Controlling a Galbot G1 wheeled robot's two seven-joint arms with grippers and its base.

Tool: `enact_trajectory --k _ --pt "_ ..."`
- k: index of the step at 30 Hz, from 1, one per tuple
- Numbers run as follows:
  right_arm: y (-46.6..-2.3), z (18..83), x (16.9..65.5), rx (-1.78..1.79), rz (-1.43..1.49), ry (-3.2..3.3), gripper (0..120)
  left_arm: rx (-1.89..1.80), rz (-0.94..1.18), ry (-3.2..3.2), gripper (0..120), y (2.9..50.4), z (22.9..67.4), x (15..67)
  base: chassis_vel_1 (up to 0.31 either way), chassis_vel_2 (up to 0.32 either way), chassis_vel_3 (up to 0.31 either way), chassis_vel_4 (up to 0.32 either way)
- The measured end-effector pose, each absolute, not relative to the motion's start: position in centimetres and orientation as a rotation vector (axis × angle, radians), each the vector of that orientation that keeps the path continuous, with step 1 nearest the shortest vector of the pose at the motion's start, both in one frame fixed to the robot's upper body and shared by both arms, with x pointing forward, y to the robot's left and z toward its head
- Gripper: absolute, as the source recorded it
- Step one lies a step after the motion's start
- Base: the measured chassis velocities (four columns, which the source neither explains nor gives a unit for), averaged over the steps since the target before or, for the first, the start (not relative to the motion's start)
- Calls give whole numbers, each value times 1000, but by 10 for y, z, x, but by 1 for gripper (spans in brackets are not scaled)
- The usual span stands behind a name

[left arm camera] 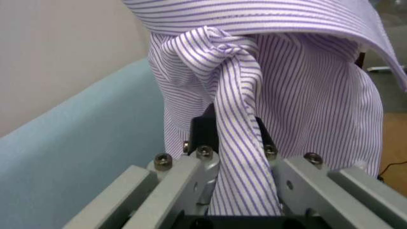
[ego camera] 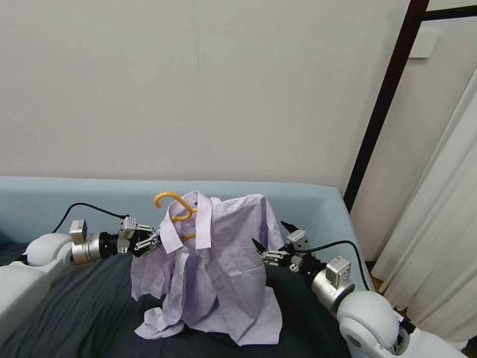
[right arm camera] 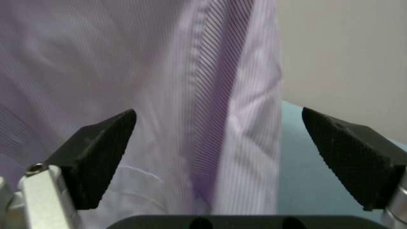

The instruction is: Pick up the clothes from the sofa and hang them on the clothes hanger.

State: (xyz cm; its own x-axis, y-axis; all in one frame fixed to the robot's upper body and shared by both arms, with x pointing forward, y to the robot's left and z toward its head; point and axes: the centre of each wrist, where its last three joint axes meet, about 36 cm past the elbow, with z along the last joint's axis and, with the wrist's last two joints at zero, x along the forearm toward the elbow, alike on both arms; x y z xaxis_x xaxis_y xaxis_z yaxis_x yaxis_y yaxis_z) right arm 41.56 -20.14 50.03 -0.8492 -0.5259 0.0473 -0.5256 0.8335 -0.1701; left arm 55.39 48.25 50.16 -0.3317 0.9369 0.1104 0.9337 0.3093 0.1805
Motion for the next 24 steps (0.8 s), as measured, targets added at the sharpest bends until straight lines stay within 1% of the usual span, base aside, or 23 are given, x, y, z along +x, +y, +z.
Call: enact_trajectory --k 1,2,5,6,7,9,11,12,13,15,16,17,20,21,22,24 --pt "-201 500 416 -862 -278 3007 99 1807 332 2530 1 483 502 554 0 0 0 0" --pt "-202 500 416 -856 -288 3008 97 1808 333 2529 1 483 502 554 0 0 0 0" --pt "-206 501 422 -777 -380 3040 82 1818 337 2527 1 484 503 552 0 0 0 0" --pt "-207 502 423 -769 -394 3041 79 1819 337 2526 1 485 503 552 0 0 0 0" --pt "-207 502 423 -769 -394 3041 79 1819 337 2526 1 485 503 552 0 0 0 0" --pt "-214 505 426 -762 -432 3031 67 1820 336 2525 1 485 502 552 0 0 0 0" --pt "-219 509 429 -769 -444 3023 60 1817 333 2526 1 485 502 552 0 0 0 0" --pt "-219 509 429 -769 -444 3023 60 1817 333 2526 1 485 502 552 0 0 0 0" --pt "-221 510 430 -781 -442 3019 57 1815 332 2525 1 485 502 553 0 0 0 0" --pt "-228 513 431 -844 -385 2993 46 1811 329 2522 1 484 502 555 0 0 0 0" --pt "-230 514 431 -870 -360 2984 42 1811 328 2522 1 484 502 555 0 0 0 0" --pt "-230 514 431 -870 -360 2984 42 1811 328 2522 1 484 502 555 0 0 0 0" --pt "-234 514 431 -955 -317 2942 29 1810 328 2520 1 483 502 555 0 0 0 0" --pt "-234 514 431 -955 -317 2942 29 1810 328 2520 1 483 502 555 0 0 0 0" --pt "-237 513 432 -994 -316 2919 22 1810 329 2520 1 483 502 555 0 0 0 0" --pt "-239 514 433 -1008 -317 2910 17 1810 329 2520 1 483 502 555 0 0 0 0"
